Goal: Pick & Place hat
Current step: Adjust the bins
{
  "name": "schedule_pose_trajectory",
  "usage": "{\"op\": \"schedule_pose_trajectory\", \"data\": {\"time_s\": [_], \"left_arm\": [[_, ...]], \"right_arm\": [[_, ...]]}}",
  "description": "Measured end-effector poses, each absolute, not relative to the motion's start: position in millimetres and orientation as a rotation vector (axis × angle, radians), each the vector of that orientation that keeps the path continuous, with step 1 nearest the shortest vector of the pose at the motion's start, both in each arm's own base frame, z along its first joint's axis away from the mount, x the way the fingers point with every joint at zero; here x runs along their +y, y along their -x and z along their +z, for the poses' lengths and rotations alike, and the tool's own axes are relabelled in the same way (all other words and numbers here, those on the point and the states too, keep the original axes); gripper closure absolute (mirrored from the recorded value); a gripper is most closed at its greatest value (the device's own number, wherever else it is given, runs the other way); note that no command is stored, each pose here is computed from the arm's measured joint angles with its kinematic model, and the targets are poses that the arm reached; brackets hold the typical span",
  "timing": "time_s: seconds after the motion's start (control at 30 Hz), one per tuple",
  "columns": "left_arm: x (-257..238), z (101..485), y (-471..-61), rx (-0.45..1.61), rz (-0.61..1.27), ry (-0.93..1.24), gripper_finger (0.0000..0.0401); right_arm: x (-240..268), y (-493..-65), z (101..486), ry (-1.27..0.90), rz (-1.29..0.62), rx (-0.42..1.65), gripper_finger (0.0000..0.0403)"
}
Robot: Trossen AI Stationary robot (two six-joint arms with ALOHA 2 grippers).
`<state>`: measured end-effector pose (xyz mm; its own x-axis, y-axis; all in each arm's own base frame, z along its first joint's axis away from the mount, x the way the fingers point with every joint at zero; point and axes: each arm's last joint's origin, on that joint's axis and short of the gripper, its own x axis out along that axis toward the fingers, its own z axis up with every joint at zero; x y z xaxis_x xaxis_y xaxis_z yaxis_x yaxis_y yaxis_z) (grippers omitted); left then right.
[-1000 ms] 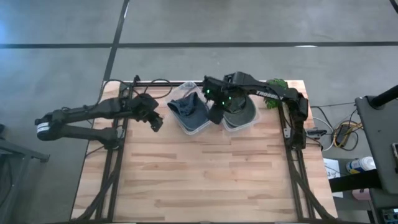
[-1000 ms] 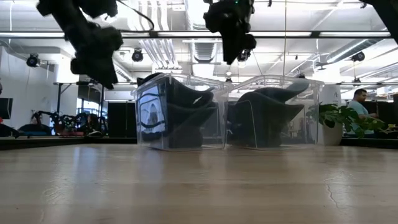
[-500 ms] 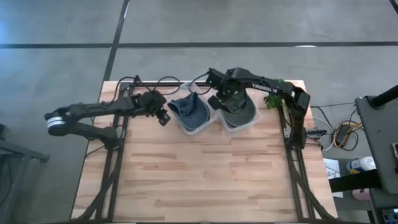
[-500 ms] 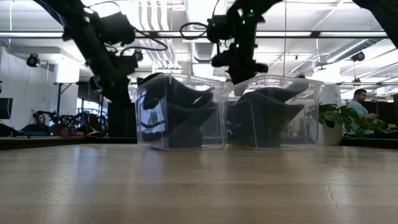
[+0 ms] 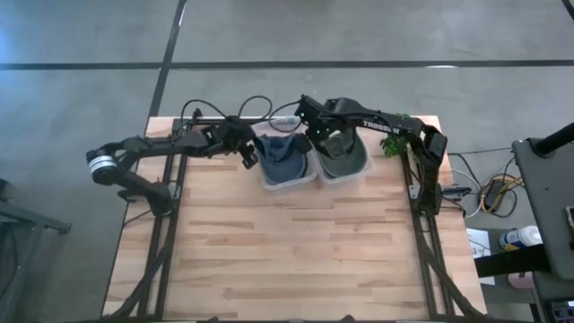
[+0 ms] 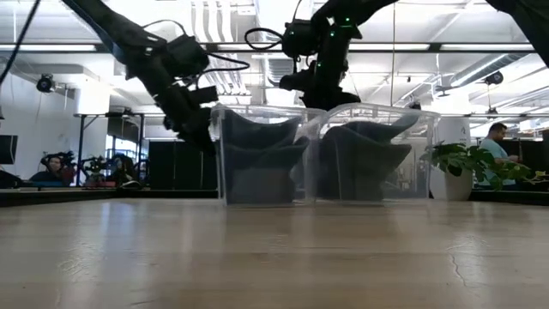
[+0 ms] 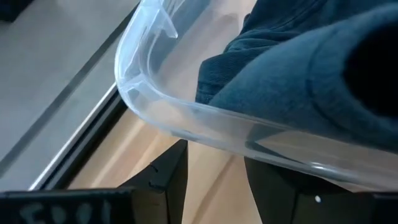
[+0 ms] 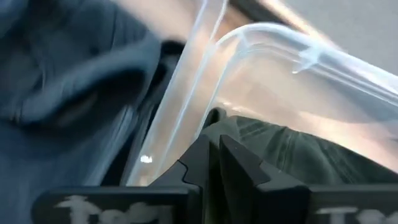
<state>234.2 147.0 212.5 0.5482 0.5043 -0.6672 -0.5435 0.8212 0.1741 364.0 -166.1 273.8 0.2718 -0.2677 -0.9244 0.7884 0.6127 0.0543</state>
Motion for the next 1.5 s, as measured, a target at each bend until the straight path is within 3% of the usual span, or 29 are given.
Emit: {"op": "schedule_pose_trajectory", "data": {"time_s": [0.17,0.37,0.57,0.73,0.93,1.2,1.5], "left_arm": [[153,216,-244,0.779,0.606,0.040,0.0248],[148,225,-232,0.836,0.626,0.001,0.0248],[129,238,-202,0.890,0.669,0.151,0.0248],[115,242,-191,0.721,0.573,0.426,0.0248],[116,235,-192,0.624,0.611,0.504,0.0248],[124,209,-205,0.741,0.616,0.524,0.0248],[134,198,-217,0.801,0.614,0.431,0.0248]], "right_arm": [[-181,-361,286,-0.593,-0.827,1.003,0.0365],[-177,-345,310,-0.542,-0.856,1.107,0.0365],[-165,-299,341,-0.468,-1.163,1.232,0.0365],[-179,-262,334,-0.597,-1.325,1.227,0.0365],[-200,-231,293,-0.750,-1.508,1.280,0.0365],[-204,-230,244,-0.922,-1.370,1.293,0.0365],[-178,-243,233,-0.941,-1.254,1.346,0.0365]]}}
